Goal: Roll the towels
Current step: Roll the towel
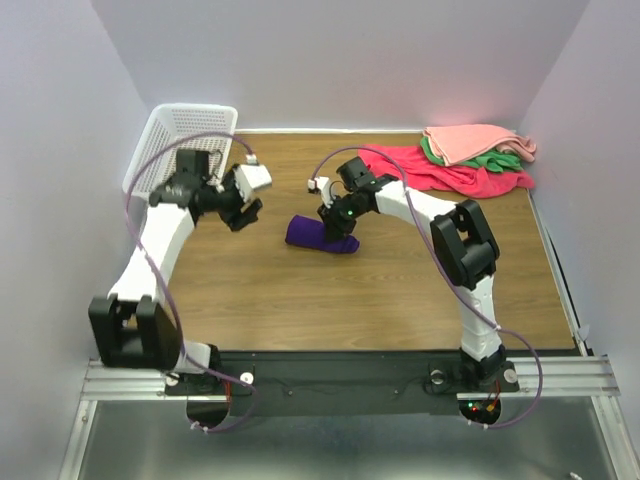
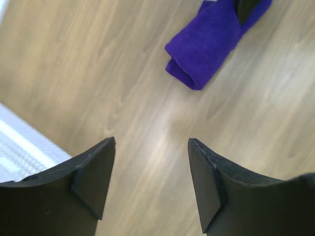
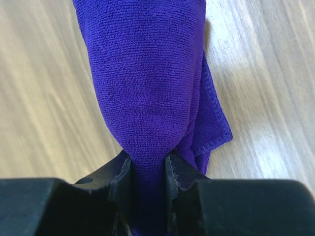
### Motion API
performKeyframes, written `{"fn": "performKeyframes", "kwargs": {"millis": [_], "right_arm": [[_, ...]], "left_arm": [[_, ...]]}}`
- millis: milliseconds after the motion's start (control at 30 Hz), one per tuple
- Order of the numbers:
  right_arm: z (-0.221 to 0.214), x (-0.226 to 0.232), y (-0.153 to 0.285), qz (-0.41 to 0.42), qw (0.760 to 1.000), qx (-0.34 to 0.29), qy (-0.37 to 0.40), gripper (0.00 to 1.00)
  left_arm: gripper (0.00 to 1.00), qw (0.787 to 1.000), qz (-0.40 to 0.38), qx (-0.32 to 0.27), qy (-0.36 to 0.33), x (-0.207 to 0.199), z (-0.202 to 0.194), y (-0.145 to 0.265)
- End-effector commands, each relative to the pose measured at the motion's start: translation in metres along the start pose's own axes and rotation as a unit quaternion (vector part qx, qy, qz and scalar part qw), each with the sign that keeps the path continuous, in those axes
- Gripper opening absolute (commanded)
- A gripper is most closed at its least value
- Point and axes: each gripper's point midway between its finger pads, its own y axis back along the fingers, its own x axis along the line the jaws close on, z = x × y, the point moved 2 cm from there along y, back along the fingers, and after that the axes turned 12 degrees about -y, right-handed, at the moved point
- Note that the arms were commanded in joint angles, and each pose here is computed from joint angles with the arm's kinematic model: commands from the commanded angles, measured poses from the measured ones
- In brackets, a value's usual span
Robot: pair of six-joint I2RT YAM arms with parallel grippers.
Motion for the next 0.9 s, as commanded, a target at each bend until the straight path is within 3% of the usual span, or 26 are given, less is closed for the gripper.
{"fn": "performKeyframes", "kwargs": {"millis": [0, 133, 267, 600, 867], "right_arm": [[-0.016, 0.009, -0.007, 0.083, 0.992, 0.036, -0.088, 0.01], [-0.013, 0.009, -0.008, 0.147, 0.976, 0.039, -0.153, 0.0], [-0.014, 0.008, -0.012, 0.182, 0.964, 0.041, -0.187, 0.01], [-0.031, 0.006, -0.025, 0.216, 0.947, 0.062, -0.229, 0.01], [-0.039, 0.008, -0.032, 0.246, 0.933, 0.077, -0.25, 0.02]], "left_arm": [[0.72, 0.988, 0.091, 0.025, -0.123, -0.013, 0.006, -0.003], [0.75, 0.96, 0.097, 0.035, -0.26, -0.053, 0.009, -0.025], [0.77, 0.934, 0.102, 0.013, -0.341, -0.073, 0.02, -0.049], [0.81, 0.891, 0.092, -0.013, -0.445, -0.111, 0.032, -0.117], [0.82, 0.885, 0.047, 0.005, -0.463, -0.122, 0.014, -0.149]]}}
